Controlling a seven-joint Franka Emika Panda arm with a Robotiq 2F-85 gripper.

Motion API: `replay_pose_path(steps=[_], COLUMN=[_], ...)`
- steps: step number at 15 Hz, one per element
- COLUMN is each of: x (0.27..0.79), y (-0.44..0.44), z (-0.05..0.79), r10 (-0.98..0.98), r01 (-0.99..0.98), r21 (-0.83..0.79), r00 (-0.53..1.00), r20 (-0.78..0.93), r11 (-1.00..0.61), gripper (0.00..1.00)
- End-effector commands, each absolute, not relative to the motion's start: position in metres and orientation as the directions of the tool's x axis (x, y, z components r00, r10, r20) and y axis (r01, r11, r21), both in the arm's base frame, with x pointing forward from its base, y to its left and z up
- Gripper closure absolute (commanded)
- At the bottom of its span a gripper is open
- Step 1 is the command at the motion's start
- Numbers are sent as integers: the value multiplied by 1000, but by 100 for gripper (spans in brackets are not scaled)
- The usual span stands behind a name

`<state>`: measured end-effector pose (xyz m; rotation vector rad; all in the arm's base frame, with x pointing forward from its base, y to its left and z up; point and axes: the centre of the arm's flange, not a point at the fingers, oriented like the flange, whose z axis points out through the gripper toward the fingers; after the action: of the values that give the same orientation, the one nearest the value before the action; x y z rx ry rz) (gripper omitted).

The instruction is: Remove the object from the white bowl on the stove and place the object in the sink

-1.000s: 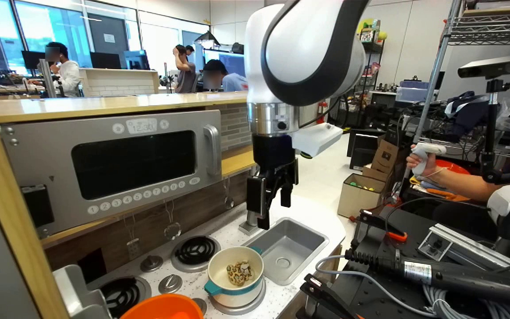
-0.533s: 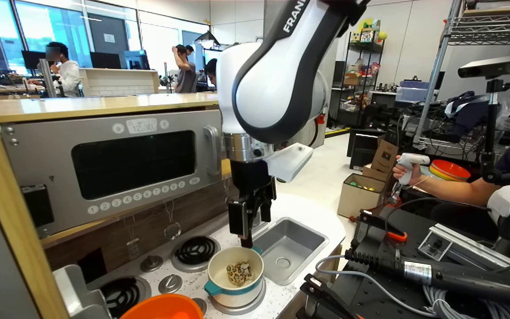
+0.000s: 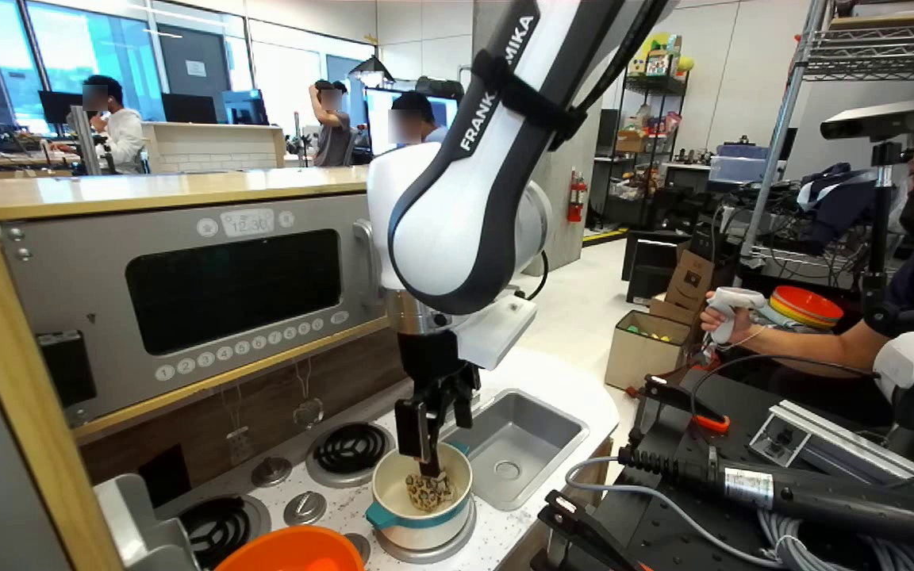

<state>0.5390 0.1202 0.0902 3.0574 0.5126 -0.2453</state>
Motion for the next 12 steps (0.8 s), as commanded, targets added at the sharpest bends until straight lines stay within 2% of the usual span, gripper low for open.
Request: replay_pose_path(steps=[1, 12], x=[556, 551], y=[128, 169], z=[70, 42], r10=[342, 447], r01=[350, 458], r21=[24, 110], r00=[927, 888], r20=[-153, -108], r11=[-937, -882], gripper=[0, 0])
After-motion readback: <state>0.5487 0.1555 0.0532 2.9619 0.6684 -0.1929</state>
